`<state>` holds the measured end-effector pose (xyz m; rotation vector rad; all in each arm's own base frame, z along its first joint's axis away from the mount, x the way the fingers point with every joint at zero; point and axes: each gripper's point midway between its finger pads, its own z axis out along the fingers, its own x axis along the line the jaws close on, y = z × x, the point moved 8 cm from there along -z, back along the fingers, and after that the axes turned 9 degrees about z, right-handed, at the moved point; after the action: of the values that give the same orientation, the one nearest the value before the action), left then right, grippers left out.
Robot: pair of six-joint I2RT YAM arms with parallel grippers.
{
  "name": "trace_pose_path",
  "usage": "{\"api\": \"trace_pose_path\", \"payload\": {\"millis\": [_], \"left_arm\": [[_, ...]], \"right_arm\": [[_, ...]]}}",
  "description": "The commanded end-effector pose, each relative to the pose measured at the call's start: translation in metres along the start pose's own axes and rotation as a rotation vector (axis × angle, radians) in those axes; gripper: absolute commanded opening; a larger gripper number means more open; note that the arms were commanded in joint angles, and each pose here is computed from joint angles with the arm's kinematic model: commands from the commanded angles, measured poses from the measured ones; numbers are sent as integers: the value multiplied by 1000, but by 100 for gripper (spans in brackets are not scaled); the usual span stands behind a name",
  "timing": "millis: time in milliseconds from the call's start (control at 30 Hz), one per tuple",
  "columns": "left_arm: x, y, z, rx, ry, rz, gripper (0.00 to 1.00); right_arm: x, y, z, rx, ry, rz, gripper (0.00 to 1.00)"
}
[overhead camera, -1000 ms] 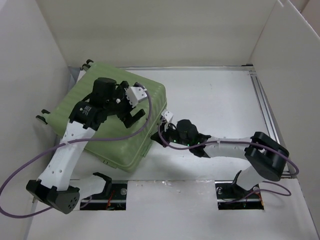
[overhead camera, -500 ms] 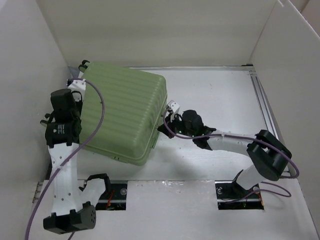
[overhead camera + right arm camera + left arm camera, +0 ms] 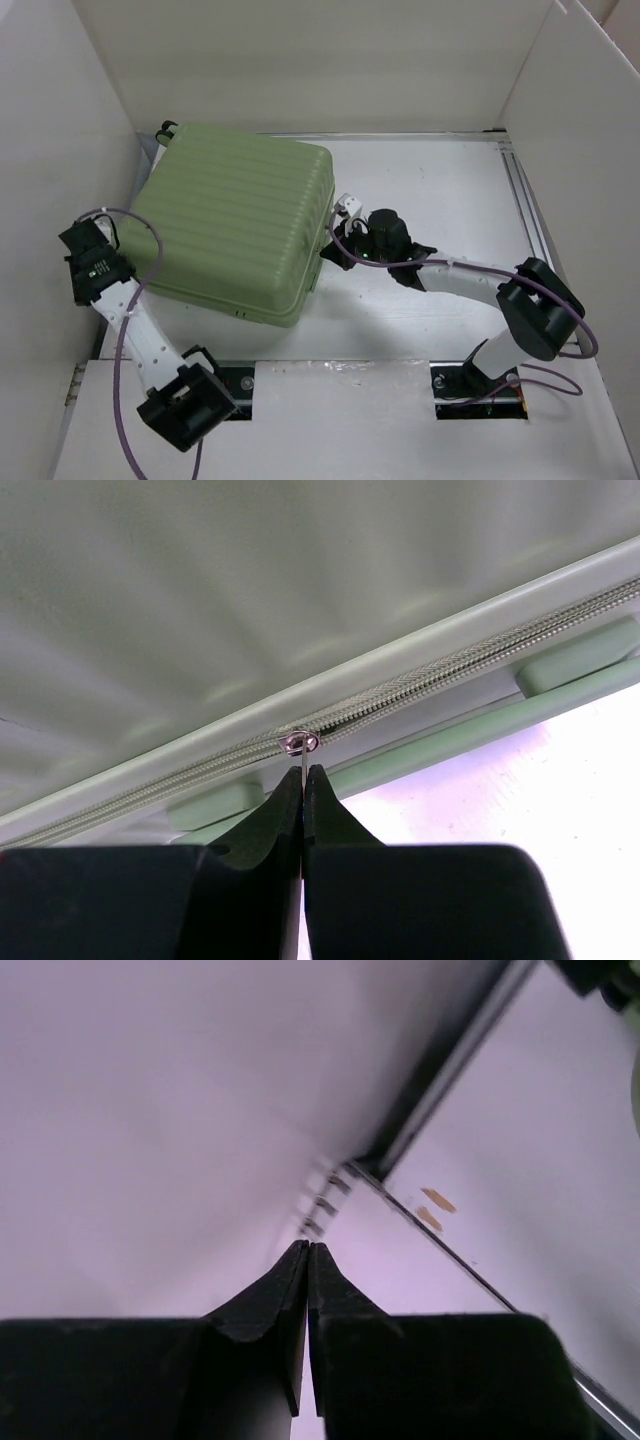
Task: Pack the luggage
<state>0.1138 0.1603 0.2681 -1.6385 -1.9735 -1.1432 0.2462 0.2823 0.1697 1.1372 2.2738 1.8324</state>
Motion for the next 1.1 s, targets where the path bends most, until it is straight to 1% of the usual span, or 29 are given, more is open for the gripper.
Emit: {"api": "trace_pose_path", "payload": {"millis": [0, 33, 67, 100, 133, 167, 200, 233, 267, 300, 333, 367, 433, 467, 500, 533, 567, 600, 667, 700, 733, 767, 800, 867, 900, 933, 1000, 1033, 1067], "left_arm": [[-25, 3, 29, -67, -202, -37, 0], [-34, 8, 39, -69, -263, -42, 0], [-45, 21, 42, -150, -383, -57, 0], [-44, 33, 45, -210, -415, -66, 2], [-55, 46, 52, -224, -471, -86, 3], [-70, 67, 48, -282, -518, -41, 5], [-78, 82, 47, -314, -523, -12, 5], [-80, 107, 43, -384, -493, 4, 5], [-110, 130, 34, -426, -538, 101, 7], [-120, 144, 29, -461, -540, 149, 8], [-121, 167, 18, -534, -535, 157, 8], [-136, 178, 18, -544, -583, 190, 8], [-150, 202, 2, -631, -674, 207, 13], [-142, 218, -7, -677, -692, 200, 16], [-147, 225, -6, -677, -735, 197, 20], [-151, 230, -13, -714, -804, 206, 22], [-153, 235, -20, -746, -833, 246, 27], [-168, 235, -25, -757, -873, 303, 29], [-184, 239, -36, -782, -877, 388, 30], [-189, 244, -44, -811, -881, 416, 32], [-201, 245, -58, -824, -910, 455, 33], [-204, 247, -70, -852, -951, 471, 35], [-195, 253, -89, -898, -970, 465, 36], [-168, 253, -139, -1039, -1012, 423, 43], [-154, 249, -162, -1112, -1038, 408, 45], [-128, 233, -205, -1245, -1026, 395, 51], [-104, 209, -246, -1393, -1019, 406, 58], [-102, 190, -255, -1406, -1047, 446, 61], [-92, 173, -265, -1432, -1055, 469, 61]], "right_arm": [[15, 65, -10, -232, 79, -111, 0], [13, 59, -10, -218, 74, -106, 0], [12, 54, -10, -220, 75, -106, 0], [13, 52, -13, -224, 86, -111, 0], [11, 41, -16, -225, 88, -99, 0], [16, 40, -19, -240, 93, -95, 0], [18, 37, -21, -248, 83, -82, 0], [22, 29, -21, -236, 83, -80, 0], [28, 33, -23, -255, 91, -78, 0], [32, 31, -22, -254, 95, -80, 0], [34, 26, -21, -246, 86, -63, 0], [45, 24, -19, -246, 119, -63, 0], [55, 24, -18, -282, 138, -38, 0], [63, 19, -18, -279, 166, -30, 0], [69, 20, -16, -296, 191, -17, 0], [72, 19, -13, -300, 194, -8, 0], [76, 20, -13, -314, 199, -10, 0], [84, 15, -12, -317, 232, 5, 0], [93, 17, -9, -347, 253, 20, 0], [101, 13, -8, -346, 274, 29, 0], [103, 8, -3, -337, 274, 40, 0], [108, 8, 0, -337, 289, 51, 0], [112, 9, 4, -333, 299, 50, 0], [122, 8, 16, -296, 310, 76, 0], [123, 11, 19, -300, 312, 76, 0], [129, 14, 24, -303, 328, 73, 0], [134, 15, 28, -296, 335, 72, 0], [134, 18, 29, -300, 320, 76, 0], [133, 19, 30, -294, 303, 80, 0]]}}
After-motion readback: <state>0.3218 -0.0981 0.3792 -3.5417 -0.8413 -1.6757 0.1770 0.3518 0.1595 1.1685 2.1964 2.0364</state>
